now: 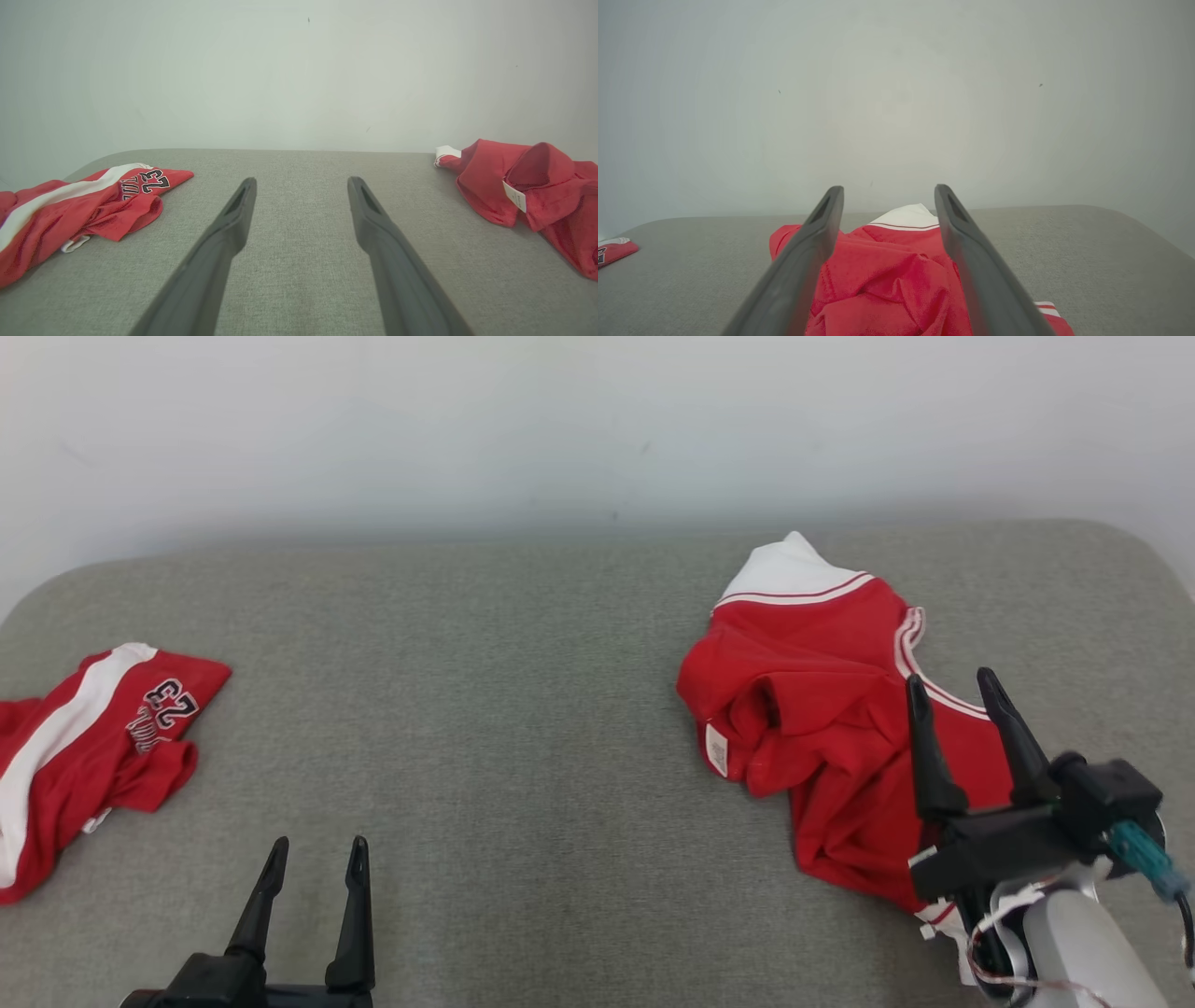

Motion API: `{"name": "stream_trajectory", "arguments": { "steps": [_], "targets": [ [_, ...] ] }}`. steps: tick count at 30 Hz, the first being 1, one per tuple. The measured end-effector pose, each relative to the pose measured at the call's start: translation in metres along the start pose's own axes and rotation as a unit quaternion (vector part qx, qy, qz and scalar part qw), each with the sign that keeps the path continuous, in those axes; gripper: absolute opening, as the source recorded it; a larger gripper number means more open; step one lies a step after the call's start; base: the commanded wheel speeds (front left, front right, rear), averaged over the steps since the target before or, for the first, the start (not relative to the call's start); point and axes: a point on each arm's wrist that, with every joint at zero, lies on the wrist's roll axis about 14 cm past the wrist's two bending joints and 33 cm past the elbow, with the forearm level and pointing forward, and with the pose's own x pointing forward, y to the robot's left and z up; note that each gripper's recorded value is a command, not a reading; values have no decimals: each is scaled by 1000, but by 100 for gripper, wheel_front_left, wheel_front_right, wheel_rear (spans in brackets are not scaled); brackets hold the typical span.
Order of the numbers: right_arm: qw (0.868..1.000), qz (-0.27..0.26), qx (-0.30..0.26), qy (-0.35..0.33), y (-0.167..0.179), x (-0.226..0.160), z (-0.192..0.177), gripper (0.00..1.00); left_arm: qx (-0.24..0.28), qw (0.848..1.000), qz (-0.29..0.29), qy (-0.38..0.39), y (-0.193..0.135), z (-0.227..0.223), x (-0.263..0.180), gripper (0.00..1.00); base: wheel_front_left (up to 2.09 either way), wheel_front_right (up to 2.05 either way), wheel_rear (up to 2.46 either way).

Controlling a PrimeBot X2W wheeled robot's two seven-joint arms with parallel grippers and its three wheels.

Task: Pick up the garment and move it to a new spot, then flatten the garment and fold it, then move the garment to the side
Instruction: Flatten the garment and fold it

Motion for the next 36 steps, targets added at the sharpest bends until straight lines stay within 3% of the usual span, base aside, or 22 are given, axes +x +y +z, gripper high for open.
{"name": "stream_trajectory", "arguments": {
  "steps": [8, 16, 26, 36],
  "targets": [
    [999, -25, 5, -24, -4, -41, 12, 100, -2, 1000, -26, -2, -16, 0, 8, 100, 0, 0, 0],
    [998, -59, 35, 7, -6, -71, -11, 100, 3, 998, -61, -4, -31, 2, 24, 100, 0, 0, 0],
    [995, -93, 45, 9, -16, -82, -13, 100, 14, 980, -199, -8, -108, 3, 83, 100, 0, 0, 0],
    [989, -144, 41, 22, -42, -92, -20, 100, 6, 949, -311, 56, -184, -46, 110, 100, 0, 0, 0]
  ]
}}
